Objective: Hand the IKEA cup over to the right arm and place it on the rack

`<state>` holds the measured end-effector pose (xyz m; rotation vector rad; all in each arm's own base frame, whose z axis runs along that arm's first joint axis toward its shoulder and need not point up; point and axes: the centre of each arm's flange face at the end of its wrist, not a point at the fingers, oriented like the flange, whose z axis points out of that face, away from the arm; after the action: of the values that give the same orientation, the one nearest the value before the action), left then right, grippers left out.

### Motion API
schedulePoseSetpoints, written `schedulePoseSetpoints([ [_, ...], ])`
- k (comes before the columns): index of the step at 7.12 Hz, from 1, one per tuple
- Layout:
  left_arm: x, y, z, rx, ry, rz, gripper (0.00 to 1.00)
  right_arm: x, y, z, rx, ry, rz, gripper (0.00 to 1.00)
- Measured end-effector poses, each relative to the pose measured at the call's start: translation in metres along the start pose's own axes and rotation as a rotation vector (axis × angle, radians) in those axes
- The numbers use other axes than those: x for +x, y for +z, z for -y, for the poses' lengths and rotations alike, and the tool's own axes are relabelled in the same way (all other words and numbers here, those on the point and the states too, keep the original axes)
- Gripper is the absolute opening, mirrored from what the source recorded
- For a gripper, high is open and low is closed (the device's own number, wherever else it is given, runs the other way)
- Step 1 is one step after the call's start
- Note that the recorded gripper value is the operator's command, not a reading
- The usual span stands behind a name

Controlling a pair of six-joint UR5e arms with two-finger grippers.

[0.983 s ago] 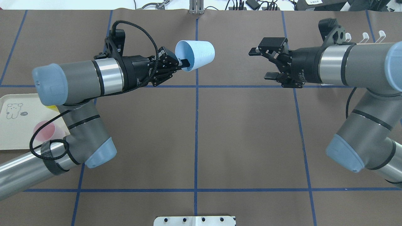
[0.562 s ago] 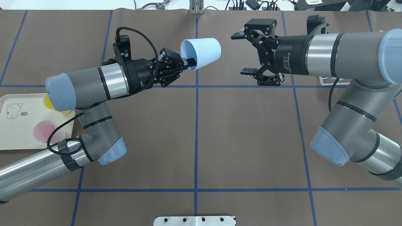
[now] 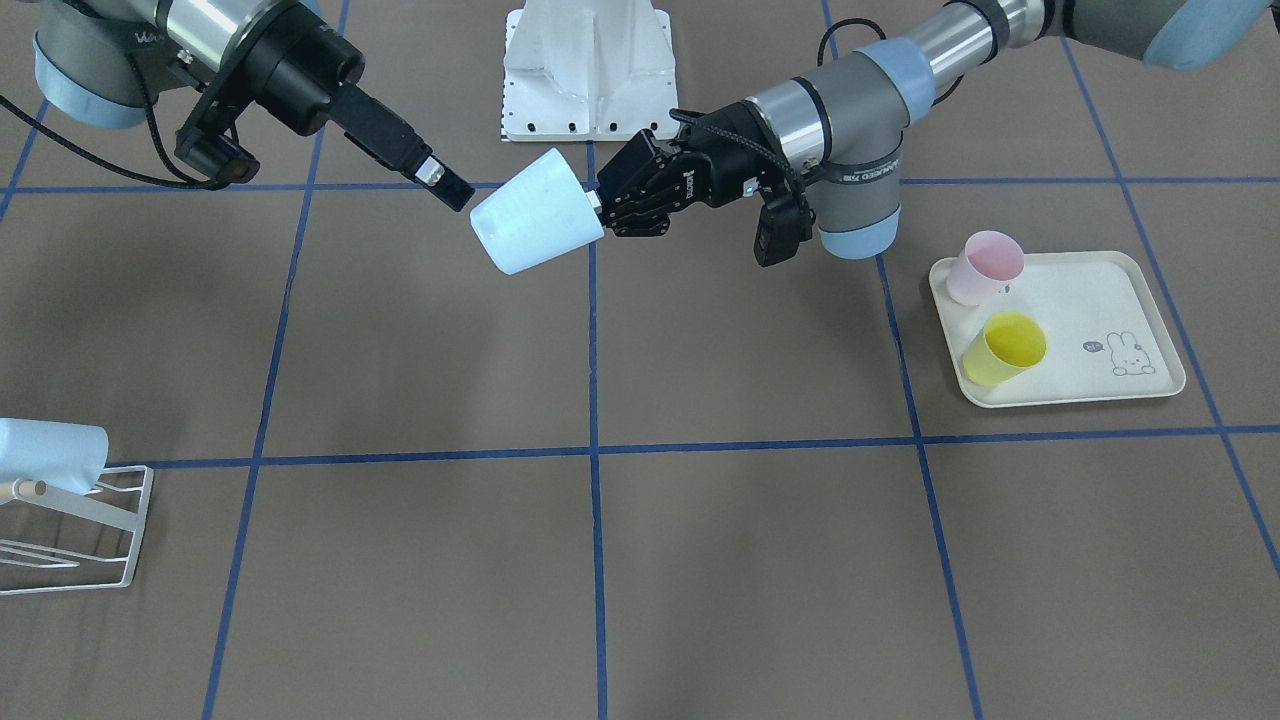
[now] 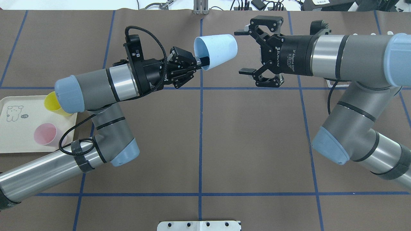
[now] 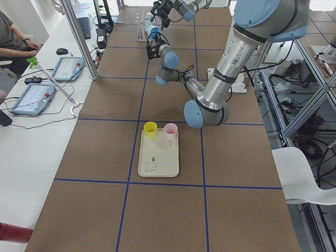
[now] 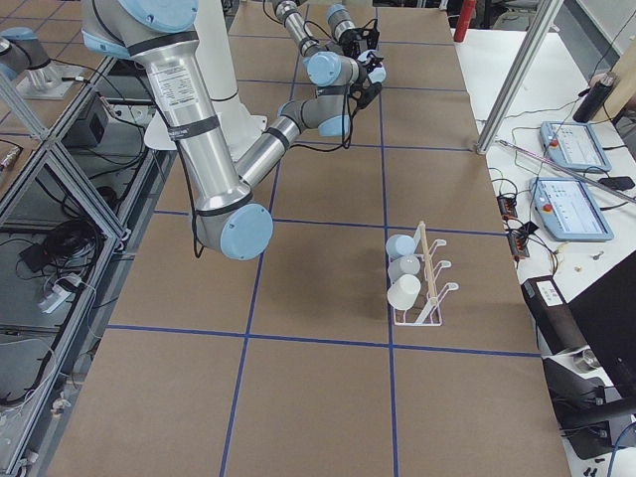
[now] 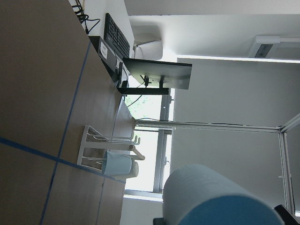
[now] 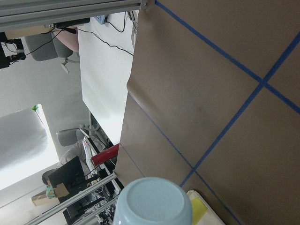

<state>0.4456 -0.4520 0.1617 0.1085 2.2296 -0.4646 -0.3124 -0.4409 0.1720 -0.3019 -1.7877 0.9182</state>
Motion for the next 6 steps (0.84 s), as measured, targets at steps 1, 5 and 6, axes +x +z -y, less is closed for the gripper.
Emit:
schedulePoseSetpoints([
  [1,0.002,0.003,-0.003,-0.006,-0.001,-0.007,0.00,0.000,0.000,0.000,-0.002,0.011,0.002,0.97],
  [5,0.008,0.011,-0.011,-0.023,-0.013,-0.023,0.00,-0.004,0.002,-0.003,-0.007,0.030,0.012,0.96],
  [6,0.009,0.012,-0.013,-0.028,-0.016,-0.028,0.00,-0.004,0.002,-0.003,-0.006,0.031,0.013,0.94],
])
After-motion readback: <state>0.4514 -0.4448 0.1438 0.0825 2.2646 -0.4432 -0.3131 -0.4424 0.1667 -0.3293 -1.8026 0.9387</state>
